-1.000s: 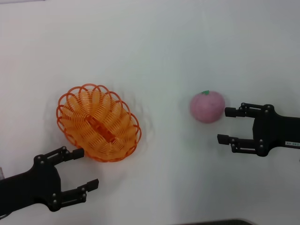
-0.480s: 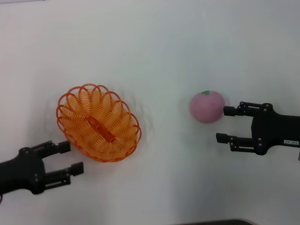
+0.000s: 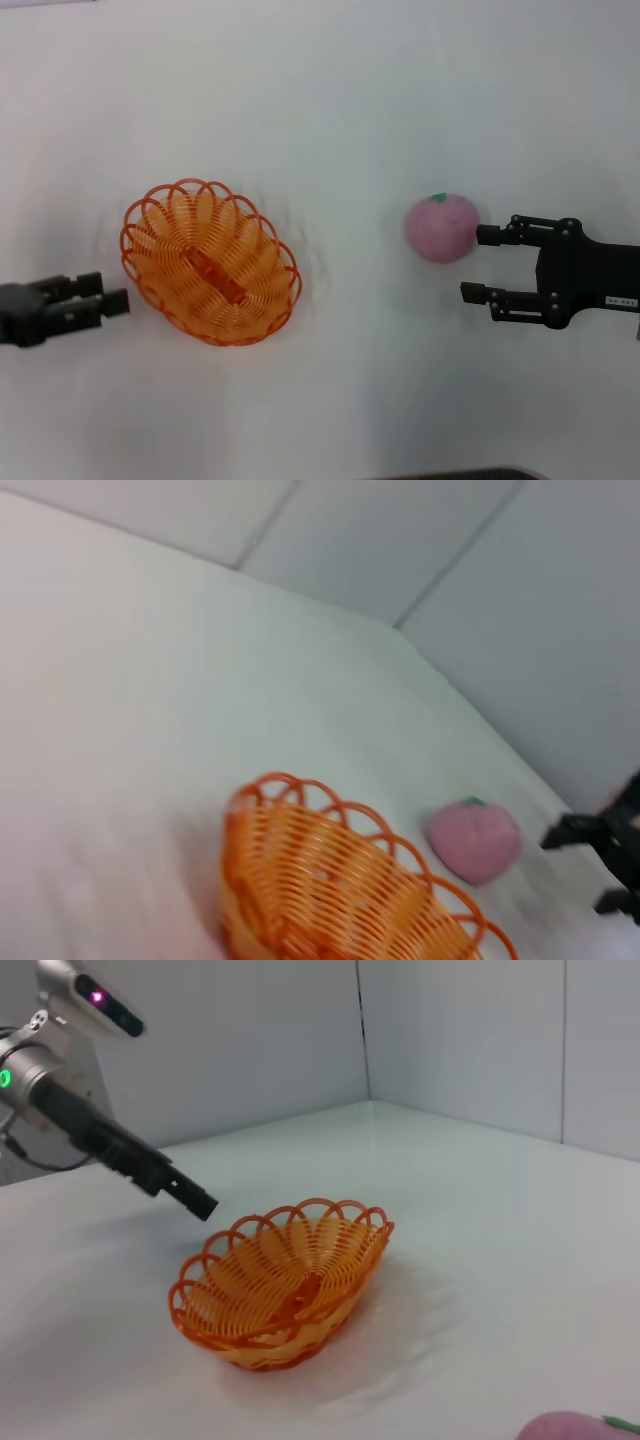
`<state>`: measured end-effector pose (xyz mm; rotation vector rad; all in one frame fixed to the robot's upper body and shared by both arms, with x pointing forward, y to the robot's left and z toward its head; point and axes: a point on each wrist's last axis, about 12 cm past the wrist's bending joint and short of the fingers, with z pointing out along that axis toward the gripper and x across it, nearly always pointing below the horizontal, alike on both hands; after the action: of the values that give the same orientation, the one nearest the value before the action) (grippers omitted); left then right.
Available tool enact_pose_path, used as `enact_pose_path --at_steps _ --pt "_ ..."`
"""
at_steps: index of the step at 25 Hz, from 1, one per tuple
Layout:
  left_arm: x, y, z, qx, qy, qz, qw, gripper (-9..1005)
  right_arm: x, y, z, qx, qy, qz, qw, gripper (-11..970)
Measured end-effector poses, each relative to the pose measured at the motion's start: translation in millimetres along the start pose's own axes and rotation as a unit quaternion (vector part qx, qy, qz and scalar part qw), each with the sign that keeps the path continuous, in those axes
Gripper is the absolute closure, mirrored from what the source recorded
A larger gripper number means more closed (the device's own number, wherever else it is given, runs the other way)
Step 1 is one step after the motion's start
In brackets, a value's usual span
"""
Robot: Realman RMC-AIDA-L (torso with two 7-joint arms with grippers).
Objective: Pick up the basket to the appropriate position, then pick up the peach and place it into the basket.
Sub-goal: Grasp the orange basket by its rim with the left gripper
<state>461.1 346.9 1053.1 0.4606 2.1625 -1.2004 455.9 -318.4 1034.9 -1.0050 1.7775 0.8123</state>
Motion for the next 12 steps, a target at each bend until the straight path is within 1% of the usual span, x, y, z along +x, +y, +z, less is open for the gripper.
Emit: enact_pose_path --at_steps 3,7,12 --pt "-11.4 4.4 -4.1 -0.013 0.001 -0.020 1.000 186 -0.3 0.0 0.0 -0.001 0.000 0.000 1.000 193" --pt "-24.2 7.5 -5.0 -0.028 0.002 -0.027 0.999 198 -0.2 -0.2 -0.6 -0.001 0.000 -0.001 1.000 193" --pt "-46.2 9.8 -2.4 -0.049 0.011 -0.007 0.999 202 -0.5 -0.7 -0.9 -0.001 0.001 -0.001 1.000 192"
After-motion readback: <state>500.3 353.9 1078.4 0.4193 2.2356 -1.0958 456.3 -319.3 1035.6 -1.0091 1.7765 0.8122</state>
